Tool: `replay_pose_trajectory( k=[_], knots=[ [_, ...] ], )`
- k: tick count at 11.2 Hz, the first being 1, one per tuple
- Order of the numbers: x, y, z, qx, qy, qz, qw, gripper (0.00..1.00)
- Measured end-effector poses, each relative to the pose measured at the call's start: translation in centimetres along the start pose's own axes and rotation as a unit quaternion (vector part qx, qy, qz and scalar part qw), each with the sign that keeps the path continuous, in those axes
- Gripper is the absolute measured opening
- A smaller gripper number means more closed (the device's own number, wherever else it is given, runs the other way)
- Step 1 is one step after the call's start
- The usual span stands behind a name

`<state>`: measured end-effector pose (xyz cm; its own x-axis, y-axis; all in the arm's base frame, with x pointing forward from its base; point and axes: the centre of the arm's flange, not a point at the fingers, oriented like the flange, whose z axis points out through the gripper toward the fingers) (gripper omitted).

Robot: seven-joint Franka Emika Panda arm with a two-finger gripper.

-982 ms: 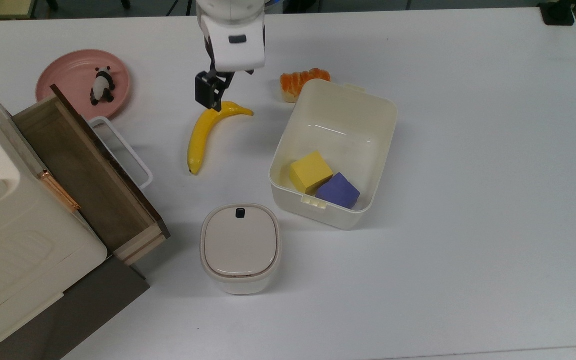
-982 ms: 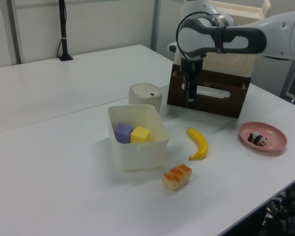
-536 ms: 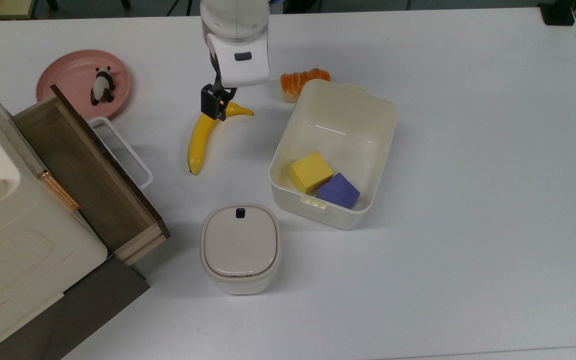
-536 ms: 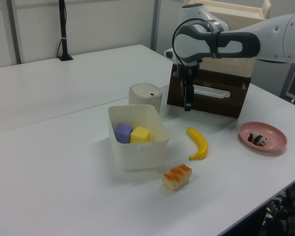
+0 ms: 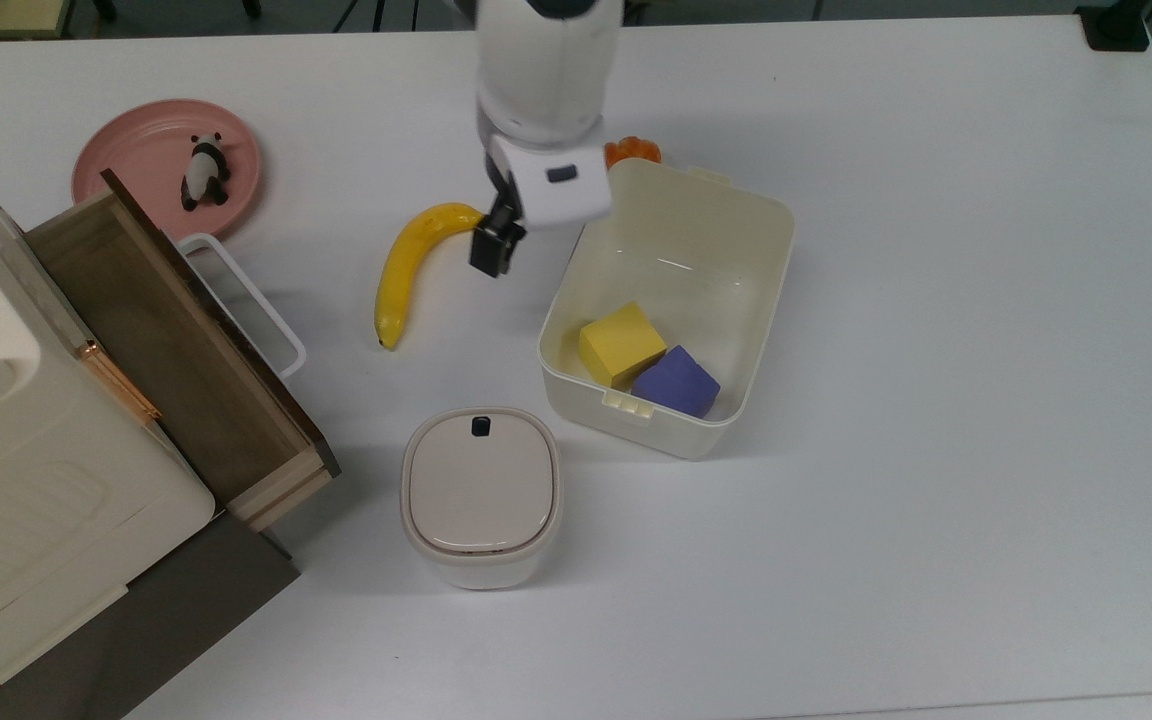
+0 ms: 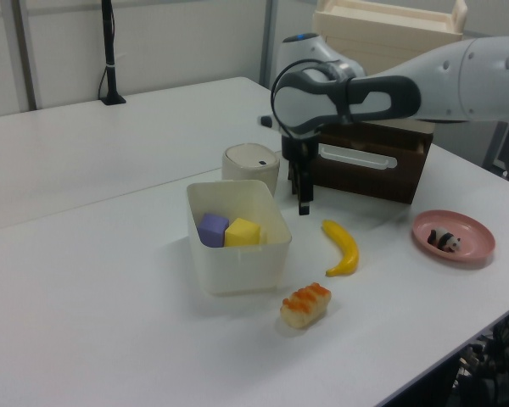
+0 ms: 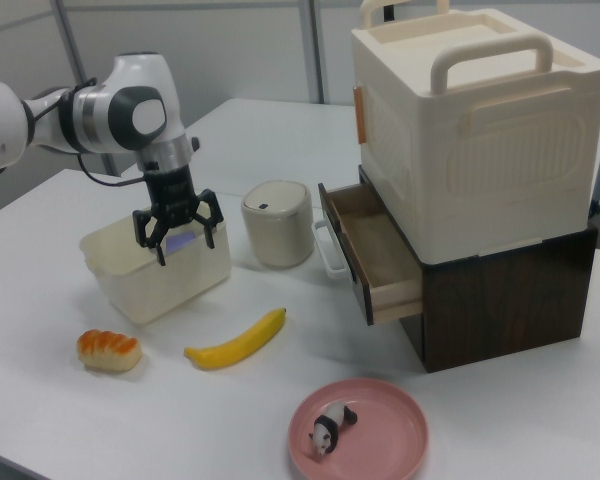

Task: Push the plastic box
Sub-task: 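Move the gripper down beside the box wall near the banana, then push the cream plastic box away from the banana with the gripper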

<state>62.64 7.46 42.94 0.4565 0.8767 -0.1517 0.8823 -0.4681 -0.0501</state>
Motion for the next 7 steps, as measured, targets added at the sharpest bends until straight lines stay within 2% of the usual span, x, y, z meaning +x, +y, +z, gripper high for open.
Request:
replay_pose_trajectory(
  k=[2, 7],
  knots=[
    [1.9, -0.2, 1.3, -0.006, 0.004, -0.013, 0.9999, 1.00],
    [2.7, 0.5, 2.0, -0.022, 0.016, -0.015, 0.9995, 1.00]
  ],
)
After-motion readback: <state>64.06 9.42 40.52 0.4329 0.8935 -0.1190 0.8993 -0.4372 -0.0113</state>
